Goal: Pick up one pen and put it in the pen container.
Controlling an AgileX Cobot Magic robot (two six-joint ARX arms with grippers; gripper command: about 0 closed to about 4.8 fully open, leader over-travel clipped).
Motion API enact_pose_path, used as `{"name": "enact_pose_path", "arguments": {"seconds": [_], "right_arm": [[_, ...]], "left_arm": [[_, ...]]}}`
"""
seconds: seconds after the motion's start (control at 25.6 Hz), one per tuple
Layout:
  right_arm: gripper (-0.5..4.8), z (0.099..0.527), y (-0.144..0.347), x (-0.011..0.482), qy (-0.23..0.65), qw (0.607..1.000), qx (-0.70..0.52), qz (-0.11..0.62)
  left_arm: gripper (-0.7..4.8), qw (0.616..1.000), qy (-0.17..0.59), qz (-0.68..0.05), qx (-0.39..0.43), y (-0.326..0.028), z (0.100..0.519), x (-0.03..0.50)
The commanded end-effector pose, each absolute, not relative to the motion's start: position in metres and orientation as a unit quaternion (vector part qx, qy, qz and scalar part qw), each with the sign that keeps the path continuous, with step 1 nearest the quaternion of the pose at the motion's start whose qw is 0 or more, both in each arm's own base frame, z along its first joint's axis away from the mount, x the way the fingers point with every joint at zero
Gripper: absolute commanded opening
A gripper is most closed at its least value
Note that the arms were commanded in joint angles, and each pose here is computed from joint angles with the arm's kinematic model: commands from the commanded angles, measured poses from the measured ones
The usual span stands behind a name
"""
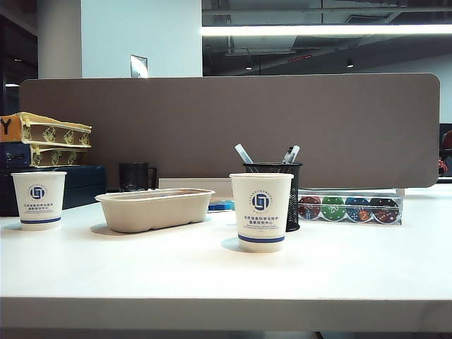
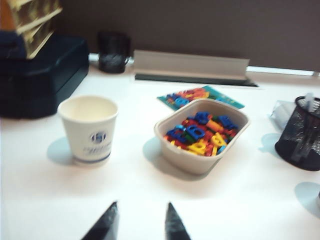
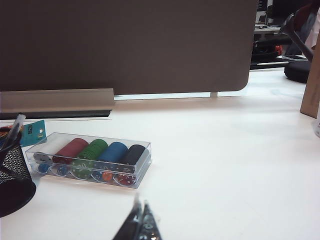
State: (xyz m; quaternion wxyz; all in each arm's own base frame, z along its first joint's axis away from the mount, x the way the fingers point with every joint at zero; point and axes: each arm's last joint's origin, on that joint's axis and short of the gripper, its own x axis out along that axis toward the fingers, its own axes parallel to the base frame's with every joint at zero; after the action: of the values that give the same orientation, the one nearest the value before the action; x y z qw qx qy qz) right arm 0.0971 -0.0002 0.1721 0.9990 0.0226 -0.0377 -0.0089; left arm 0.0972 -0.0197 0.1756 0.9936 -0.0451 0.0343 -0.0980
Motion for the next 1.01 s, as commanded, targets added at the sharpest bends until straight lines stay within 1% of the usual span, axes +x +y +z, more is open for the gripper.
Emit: {"name": "enact_pose_path", "arguments": {"seconds": [0.04,0.27,0.55,0.98,1.01], "right_arm": [[-0.06,0.1717,0.0000,0.0971,-0.042,0.999,0.023,-0.007],[-0.06,0.1717,0.0000,0.0971,-0.042,0.999,0.023,-0.007],[-0.06,0.1716,0.0000,0.0971,-0.041,0.999,0.023,-0.007],[-0.06,0.1716,0.0000,0.0971,-0.041,0.999,0.023,-0.007],[-0.06,0.1716,0.0000,0.0971,-0.041,0.999,0.023,-0.007]], "left_arm": [[1.16,0.993,0.041,-0.095,-0.053,-0.0184,0.1751,0.0955],[1.16,0.994,0.015,-0.095,-0.055,-0.0175,0.1789,0.0913],[1.16,0.994,0.011,-0.091,-0.055,-0.0168,0.1797,0.0915],[1.15,0.997,0.001,-0.050,-0.057,-0.0089,0.1811,0.0926],[1.01,0.997,0.001,-0.050,-0.056,-0.0089,0.1811,0.0926]]}}
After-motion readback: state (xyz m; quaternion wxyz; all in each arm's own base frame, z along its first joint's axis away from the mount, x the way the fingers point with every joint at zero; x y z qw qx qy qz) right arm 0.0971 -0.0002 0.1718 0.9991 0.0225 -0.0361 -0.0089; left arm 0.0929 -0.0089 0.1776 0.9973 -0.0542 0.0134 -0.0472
